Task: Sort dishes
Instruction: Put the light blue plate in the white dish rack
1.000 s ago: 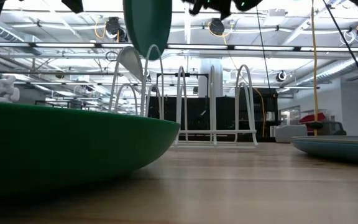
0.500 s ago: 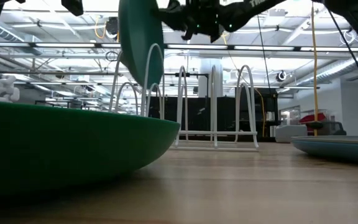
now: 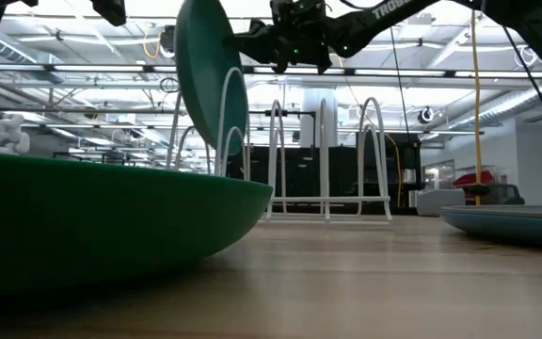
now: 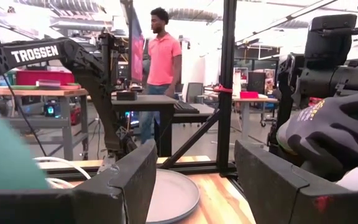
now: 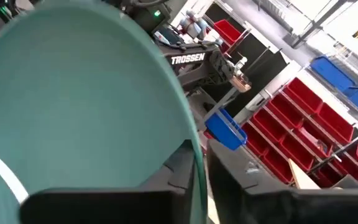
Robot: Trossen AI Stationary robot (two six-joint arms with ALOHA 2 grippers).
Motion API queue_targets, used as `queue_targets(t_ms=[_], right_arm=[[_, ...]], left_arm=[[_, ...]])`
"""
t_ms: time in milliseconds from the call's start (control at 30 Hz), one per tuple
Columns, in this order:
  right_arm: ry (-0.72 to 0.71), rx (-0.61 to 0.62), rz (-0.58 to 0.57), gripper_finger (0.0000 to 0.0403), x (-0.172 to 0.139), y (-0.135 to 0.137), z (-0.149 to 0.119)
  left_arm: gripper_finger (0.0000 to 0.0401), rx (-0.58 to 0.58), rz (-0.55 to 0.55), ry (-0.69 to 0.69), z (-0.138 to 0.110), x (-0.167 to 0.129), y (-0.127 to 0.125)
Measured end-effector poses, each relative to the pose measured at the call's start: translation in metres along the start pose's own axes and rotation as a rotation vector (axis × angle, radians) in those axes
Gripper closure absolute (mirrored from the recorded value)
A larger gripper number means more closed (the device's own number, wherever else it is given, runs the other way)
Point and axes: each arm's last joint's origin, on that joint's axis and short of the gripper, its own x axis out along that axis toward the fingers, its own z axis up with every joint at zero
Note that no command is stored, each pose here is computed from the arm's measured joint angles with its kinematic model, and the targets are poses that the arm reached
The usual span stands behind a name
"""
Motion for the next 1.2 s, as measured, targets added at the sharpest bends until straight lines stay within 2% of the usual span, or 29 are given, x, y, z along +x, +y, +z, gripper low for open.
queue_targets(t_ms=[333,467,767,967,1200], right_arm=[[0.01,0.09,0.011,0.0237,0.001,0.002,0.0],[0.009,0.106,0.034,0.0205,0.005,0.006,0.001],[0.015,0.112,0.096,0.018,0.027,0.024,0.01],[0.121,0.147,0.079,0.0161,0.037,0.036,0.017],[0.242,0.158,0.08,0.0152,0.038,0.045,0.041]], left_arm=[[0.0184,0.0,0.0,0.002,0.0,0.0,0.0],[0.0184,-0.001,0.0,0.0,0.0,0.0,0.0],[0.0184,-0.018,0.0,0.017,-0.002,0.0,0.0],[0.0184,-0.017,0.0,0.019,-0.002,0.0,0.0],[0.0184,-0.016,0.0,0.023,-0.002,0.0,0.0]])
